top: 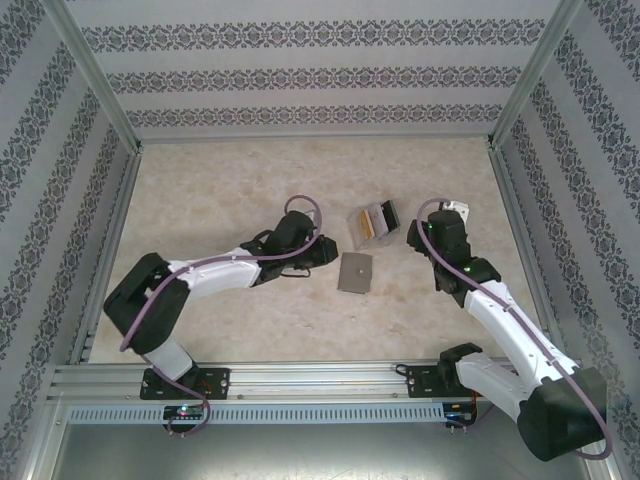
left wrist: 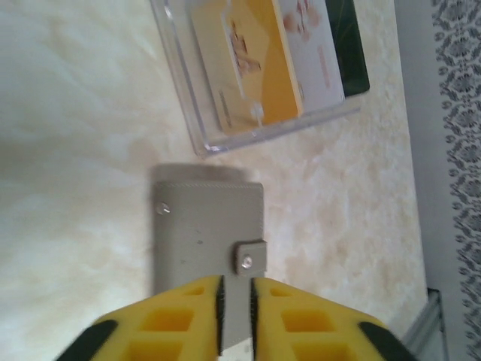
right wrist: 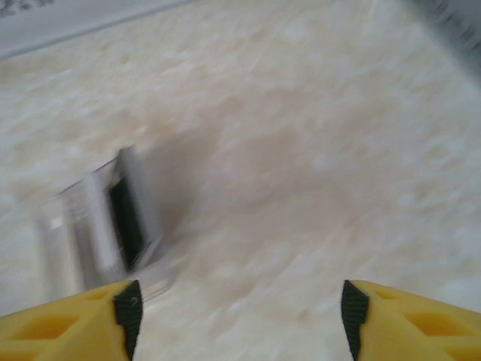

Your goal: Put the credit cards into the card holder

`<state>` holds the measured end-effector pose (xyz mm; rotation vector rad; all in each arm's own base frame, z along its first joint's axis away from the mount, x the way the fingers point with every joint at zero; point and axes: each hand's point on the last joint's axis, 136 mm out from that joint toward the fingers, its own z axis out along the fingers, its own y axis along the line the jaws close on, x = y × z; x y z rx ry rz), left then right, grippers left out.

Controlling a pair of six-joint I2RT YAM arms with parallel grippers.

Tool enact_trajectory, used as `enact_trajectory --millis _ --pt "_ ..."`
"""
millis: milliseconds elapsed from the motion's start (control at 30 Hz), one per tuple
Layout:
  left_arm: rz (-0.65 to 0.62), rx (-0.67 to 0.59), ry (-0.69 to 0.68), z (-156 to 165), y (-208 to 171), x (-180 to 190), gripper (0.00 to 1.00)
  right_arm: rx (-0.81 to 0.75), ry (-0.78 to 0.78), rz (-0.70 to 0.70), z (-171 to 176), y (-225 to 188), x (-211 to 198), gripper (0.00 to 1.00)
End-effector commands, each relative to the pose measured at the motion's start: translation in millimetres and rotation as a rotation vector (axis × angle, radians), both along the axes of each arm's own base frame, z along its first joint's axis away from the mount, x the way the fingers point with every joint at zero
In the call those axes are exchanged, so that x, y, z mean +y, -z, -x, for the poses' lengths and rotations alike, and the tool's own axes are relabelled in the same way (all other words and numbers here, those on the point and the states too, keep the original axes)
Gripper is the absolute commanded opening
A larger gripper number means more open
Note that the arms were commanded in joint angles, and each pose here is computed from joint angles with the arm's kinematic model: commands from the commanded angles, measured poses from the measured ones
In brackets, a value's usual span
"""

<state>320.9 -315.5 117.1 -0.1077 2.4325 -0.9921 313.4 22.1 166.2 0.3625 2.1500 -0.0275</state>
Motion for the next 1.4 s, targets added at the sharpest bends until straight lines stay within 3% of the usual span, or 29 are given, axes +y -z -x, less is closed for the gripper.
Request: enact_trajectory --millis 0,33,133,167,300,400,567,700,833,867,900,1100,1167,1333,1367 --pt "-0.196 -0.099 -0.111 -11 -6 57 0.26 -0.022 0.077 0.245 -10 6 -36 0.81" --pt "-0.23 -0.119 -0.136 -12 -10 70 0.28 -0.008 0.074 0.256 -14 12 -37 0.81" --pt "-0.393 -0.192 -0.237 -16 -22 122 0.51 0.035 0.043 0.306 -29 31 -40 0.82" --pt "-0.455 -0.221 -0.272 -16 -27 141 0.62 0.027 0.035 0.309 -35 36 -40 0.82" --pt "-0.619 -0.259 -0.422 -16 -42 215 0.87 -0.066 -0.015 0.272 -52 51 -37 0.82" --pt "-0.687 -0.271 -0.533 -14 -47 263 0.98 -0.077 -0.038 0.23 -65 54 -38 0.81" --pt "-0.727 -0.25 -0.68 -10 -39 319 0.99 -0.223 -0.104 0.214 -81 42 -35 0.81" --pt "-0.765 -0.242 -0.747 -10 -34 352 0.99 -0.299 -0.114 0.19 -79 58 -35 0.81" --pt "-0.854 -0.377 -0.75 -21 -36 366 0.99 -0.287 -0.03 0.194 -75 58 -49 0.83" --pt "-0.862 -0.407 -0.745 -25 -36 367 0.99 -0.273 -0.03 0.198 -76 58 -49 0.83" --pt "-0.867 -0.444 -0.731 -29 -35 367 0.99 -0.284 -0.029 0.204 -76 57 -48 0.97" --pt "-0.837 -0.53 -0.627 -64 -11 358 0.99 -0.282 -0.027 0.22 -77 56 -46 0.98" --pt "-0.824 -0.497 -0.579 -72 3 354 0.99 -0.28 -0.029 0.22 -76 57 -46 0.98" --pt "-0.773 -0.593 -0.515 -73 30 339 0.99 -0.281 -0.03 0.219 -77 57 -46 0.98" --pt "-0.775 -0.558 -0.523 -71 32 342 0.99 -0.281 -0.03 0.218 -77 57 -46 0.98"
